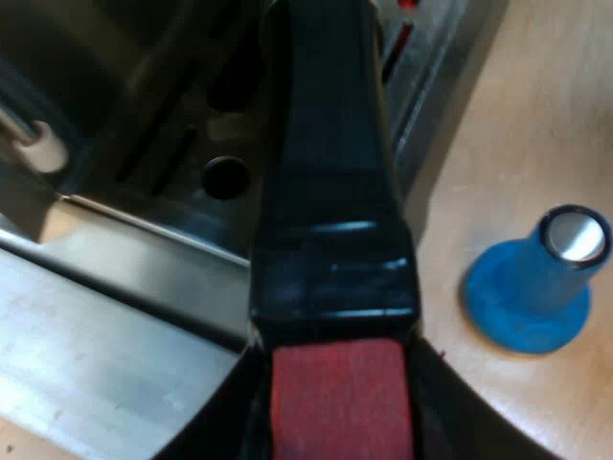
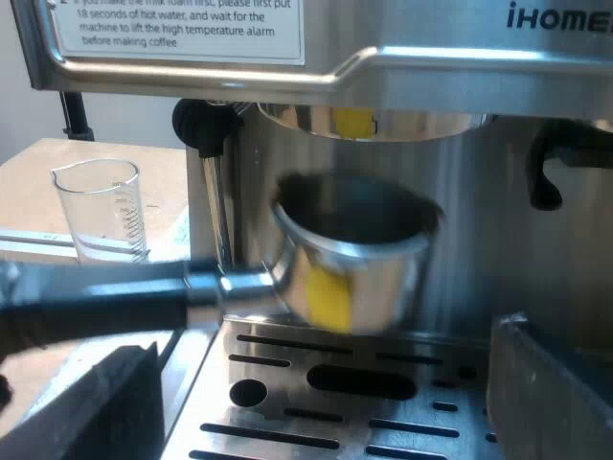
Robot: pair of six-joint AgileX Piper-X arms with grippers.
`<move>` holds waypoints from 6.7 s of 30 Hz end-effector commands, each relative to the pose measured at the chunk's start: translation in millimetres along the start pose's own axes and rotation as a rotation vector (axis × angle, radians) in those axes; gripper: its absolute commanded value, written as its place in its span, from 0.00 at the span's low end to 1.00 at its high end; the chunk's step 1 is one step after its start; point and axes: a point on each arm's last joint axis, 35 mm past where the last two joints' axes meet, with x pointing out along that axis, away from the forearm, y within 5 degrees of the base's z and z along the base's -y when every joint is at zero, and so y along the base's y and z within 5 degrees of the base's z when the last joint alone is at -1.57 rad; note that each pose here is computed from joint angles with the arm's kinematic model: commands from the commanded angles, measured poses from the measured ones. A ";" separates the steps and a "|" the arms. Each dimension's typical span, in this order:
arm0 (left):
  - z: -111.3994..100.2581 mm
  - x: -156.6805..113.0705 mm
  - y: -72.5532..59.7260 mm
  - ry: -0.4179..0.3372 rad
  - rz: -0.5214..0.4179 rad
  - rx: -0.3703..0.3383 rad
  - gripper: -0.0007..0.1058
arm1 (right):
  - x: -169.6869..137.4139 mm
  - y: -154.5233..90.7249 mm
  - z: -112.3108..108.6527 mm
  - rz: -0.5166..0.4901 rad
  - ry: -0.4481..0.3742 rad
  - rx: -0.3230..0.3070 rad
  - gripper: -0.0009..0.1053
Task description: Put the handle in the coffee machine
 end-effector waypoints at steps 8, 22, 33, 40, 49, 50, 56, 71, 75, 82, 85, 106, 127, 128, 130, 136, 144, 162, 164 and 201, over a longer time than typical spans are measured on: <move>18.3 3.0 0.4 -0.077 -0.011 -0.017 0.02 | 1.3 -1.6 2.4 -0.015 -0.003 -0.002 0.68; 31.5 -1.3 7.9 -0.150 0.019 -0.020 0.02 | 1.3 -1.6 2.4 -0.015 -0.003 -0.002 0.68; 42.0 -7.3 11.2 -0.170 0.037 0.015 0.02 | 1.3 -1.6 2.4 -0.015 -0.003 -0.002 0.68; 37.6 -14.8 15.4 -0.214 0.025 0.024 0.02 | 1.3 -1.6 2.4 -0.015 -0.003 -0.002 0.68; 31.7 -25.6 18.3 -0.308 -0.042 -0.014 0.02 | 1.3 -1.6 2.4 -0.015 -0.003 -0.002 0.68; 32.3 -25.0 17.4 -0.315 -0.054 -0.013 0.02 | 1.3 -1.6 2.4 -0.015 -0.003 -0.002 0.68; 32.3 -24.9 14.9 -0.339 -0.097 -0.023 0.02 | 1.3 -1.6 2.4 -0.015 -0.003 0.000 0.68; 41.1 -15.5 11.9 -0.303 -0.077 0.018 0.02 | 1.3 -1.6 2.4 -0.015 -0.003 0.007 0.68; 42.4 -15.8 13.0 -0.310 -0.075 -0.005 0.02 | 1.3 -1.6 2.4 -0.015 -0.003 0.007 0.68; 45.2 -16.9 14.7 -0.323 -0.067 -0.002 0.02 | 1.3 -1.6 2.4 -0.015 -0.003 0.007 0.68; 47.8 -17.7 17.1 -0.335 -0.051 -0.010 0.02 | 1.3 -1.6 2.4 -0.015 -0.003 0.007 0.68; 40.3 -16.2 10.4 -0.311 -0.089 0.076 0.02 | 1.3 -1.6 2.4 -0.015 -0.003 0.007 0.68; 48.0 -21.8 11.0 -0.320 -0.099 0.053 0.02 | 1.3 -1.5 1.6 -0.014 0.001 -0.001 0.68; 49.8 -23.0 11.2 -0.323 -0.104 0.038 0.02 | 1.9 -1.9 1.3 -0.016 0.003 -0.004 0.68; 54.3 -25.8 11.7 -0.339 -0.116 0.022 0.02 | 2.7 -2.3 0.7 -0.018 0.007 -0.009 0.68; 56.9 -28.5 10.0 -0.347 -0.146 -0.006 0.02 | 3.5 -2.8 1.6 -0.021 0.003 0.001 0.68; 56.4 -28.4 9.4 -0.343 -0.150 -0.015 0.02 | 12.1 -6.3 -2.3 -0.042 0.021 -0.014 0.68; 56.2 -28.3 9.6 -0.338 -0.144 -0.015 0.02 | 65.8 -7.2 -34.0 0.079 0.057 -0.004 0.33; 56.0 -28.3 9.5 -0.337 -0.146 -0.018 0.02 | 67.7 -7.5 -34.9 0.078 0.056 0.000 0.32; 52.3 -27.5 6.1 -0.309 -0.164 -0.065 0.02 | 139.1 -9.6 -39.1 -0.149 -0.064 0.116 0.30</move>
